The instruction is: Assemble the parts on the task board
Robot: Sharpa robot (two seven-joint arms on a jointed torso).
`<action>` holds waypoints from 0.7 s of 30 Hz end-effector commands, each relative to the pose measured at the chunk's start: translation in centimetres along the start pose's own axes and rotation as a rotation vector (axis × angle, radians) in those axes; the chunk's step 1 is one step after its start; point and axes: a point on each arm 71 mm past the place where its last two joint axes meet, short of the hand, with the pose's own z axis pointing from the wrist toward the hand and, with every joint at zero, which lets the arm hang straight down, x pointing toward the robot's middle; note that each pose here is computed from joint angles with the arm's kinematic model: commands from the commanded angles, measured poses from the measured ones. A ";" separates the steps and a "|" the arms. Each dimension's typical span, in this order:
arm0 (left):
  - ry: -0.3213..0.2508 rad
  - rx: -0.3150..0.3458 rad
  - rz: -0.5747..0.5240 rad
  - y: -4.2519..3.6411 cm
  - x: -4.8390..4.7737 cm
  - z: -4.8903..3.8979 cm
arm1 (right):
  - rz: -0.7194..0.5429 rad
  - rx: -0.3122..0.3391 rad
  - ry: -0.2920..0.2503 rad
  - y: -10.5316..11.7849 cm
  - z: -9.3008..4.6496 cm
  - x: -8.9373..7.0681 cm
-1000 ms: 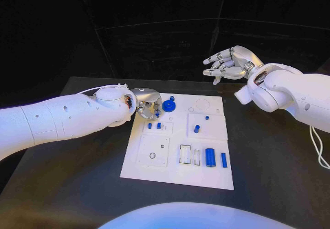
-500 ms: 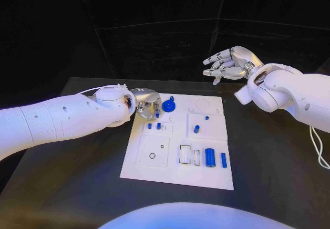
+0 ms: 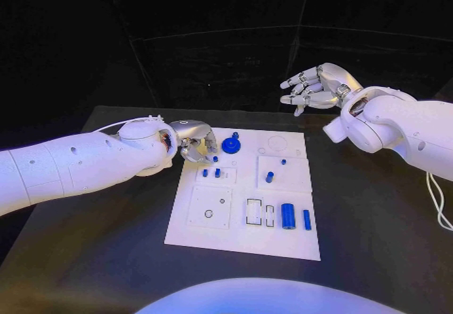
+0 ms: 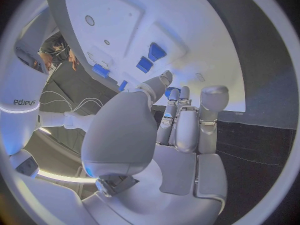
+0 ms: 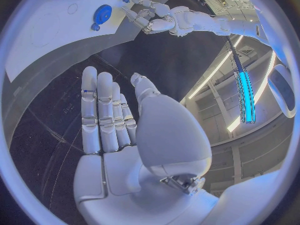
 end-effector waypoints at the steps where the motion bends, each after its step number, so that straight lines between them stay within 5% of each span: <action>1: -0.044 0.005 -0.102 0.21 -0.81 -0.36 | -0.027 0.000 0.029 0.0 0.0 0.0; 6: -0.116 0.012 -0.317 1.12 -2.15 -1.12 | -0.104 0.007 0.070 -0.3 -0.4 -0.1; 11: -0.261 0.040 -0.777 2.39 -3.80 -1.72 | -0.286 0.014 0.123 -0.8 -1.3 -0.3; 15: -0.304 0.052 -1.112 2.81 -4.09 -1.86 | -0.445 0.019 0.158 -1.0 -2.4 -0.2; 21: -0.320 0.097 -1.324 2.85 -4.25 -2.02 | -0.624 0.028 0.191 -1.2 -4.1 0.8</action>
